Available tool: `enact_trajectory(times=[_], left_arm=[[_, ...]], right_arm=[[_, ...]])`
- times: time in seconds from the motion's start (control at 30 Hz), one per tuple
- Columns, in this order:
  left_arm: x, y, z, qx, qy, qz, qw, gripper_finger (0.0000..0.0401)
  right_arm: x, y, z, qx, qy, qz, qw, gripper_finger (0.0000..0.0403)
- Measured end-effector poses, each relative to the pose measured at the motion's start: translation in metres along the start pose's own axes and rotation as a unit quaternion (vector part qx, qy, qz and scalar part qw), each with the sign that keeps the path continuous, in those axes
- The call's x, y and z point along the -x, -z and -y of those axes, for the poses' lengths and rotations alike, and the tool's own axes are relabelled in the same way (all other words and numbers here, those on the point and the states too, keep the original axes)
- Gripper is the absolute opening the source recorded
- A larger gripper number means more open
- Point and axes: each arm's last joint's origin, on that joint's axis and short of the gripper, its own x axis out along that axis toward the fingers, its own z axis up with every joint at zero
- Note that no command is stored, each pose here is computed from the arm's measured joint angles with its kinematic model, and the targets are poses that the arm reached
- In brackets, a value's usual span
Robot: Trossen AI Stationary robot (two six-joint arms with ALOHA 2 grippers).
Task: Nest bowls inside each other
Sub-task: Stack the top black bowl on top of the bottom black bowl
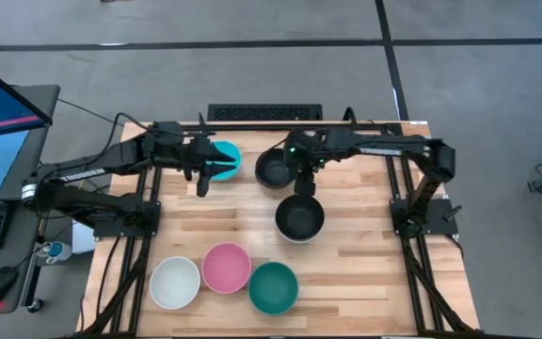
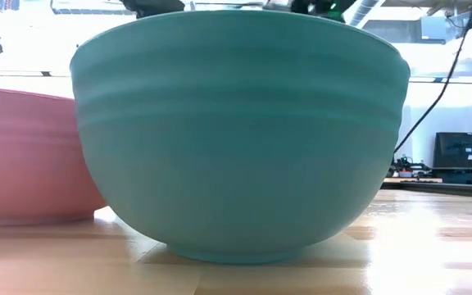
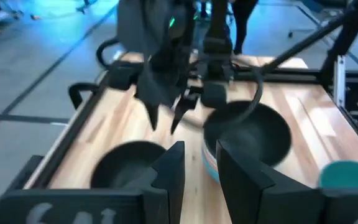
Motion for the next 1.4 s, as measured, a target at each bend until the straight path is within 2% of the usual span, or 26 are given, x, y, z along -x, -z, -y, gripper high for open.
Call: enact_trajectory(times=[0.17, 0.27, 0.33, 0.5, 0.7, 0.83, 1.0, 1.1, 1.3, 1.4], left_arm=[[-0.001, 0.001, 0.001, 0.004, 0.039, -0.001, 0.999, 0.0084], [0.000, -0.002, 0.003, 0.000, 0.073, 0.015, 0.997, 0.0084], [0.001, -0.003, 0.002, -0.001, 0.073, 0.012, 0.997, 0.0084], [0.002, -0.002, 0.000, 0.000, 0.066, 0.010, 0.998, 0.0084], [0.002, -0.002, -0.004, 0.004, 0.057, 0.012, 0.998, 0.0084], [0.002, -0.003, -0.005, 0.009, 0.056, 0.012, 0.998, 0.0084], [0.002, -0.003, -0.004, 0.011, 0.064, 0.014, 0.998, 0.0084], [0.002, -0.003, -0.004, 0.006, 0.064, 0.015, 0.998, 0.0084], [0.002, -0.003, -0.004, -0.007, 0.064, 0.016, 0.998, 0.0084], [0.002, -0.003, -0.004, -0.009, 0.064, 0.016, 0.998, 0.0084]], right_arm=[[-0.039, -0.004, -0.001, 0.038, 0.018, -0.058, 0.997, 0.0166], [-0.051, -0.007, 0.001, 0.042, 0.027, -0.077, 0.996, 0.0164], [-0.054, -0.010, 0.002, 0.053, 0.027, -0.082, 0.995, 0.0165], [-0.046, -0.019, 0.003, 0.082, 0.046, -0.095, 0.991, 0.0174], [-0.025, -0.034, 0.007, 0.101, 0.067, -0.059, 0.991, 0.0184], [-0.024, -0.035, 0.013, 0.118, 0.067, -0.056, 0.989, 0.0190], [-0.028, -0.030, 0.015, 0.129, 0.034, -0.078, 0.988, 0.0197], [-0.027, -0.028, 0.014, 0.156, 0.036, -0.088, 0.983, 0.0200], [-0.026, -0.026, 0.014, 0.158, 0.015, -0.091, 0.983, 0.0206], [-0.027, -0.025, 0.012, 0.180, 0.009, -0.099, 0.979, 0.0207]])
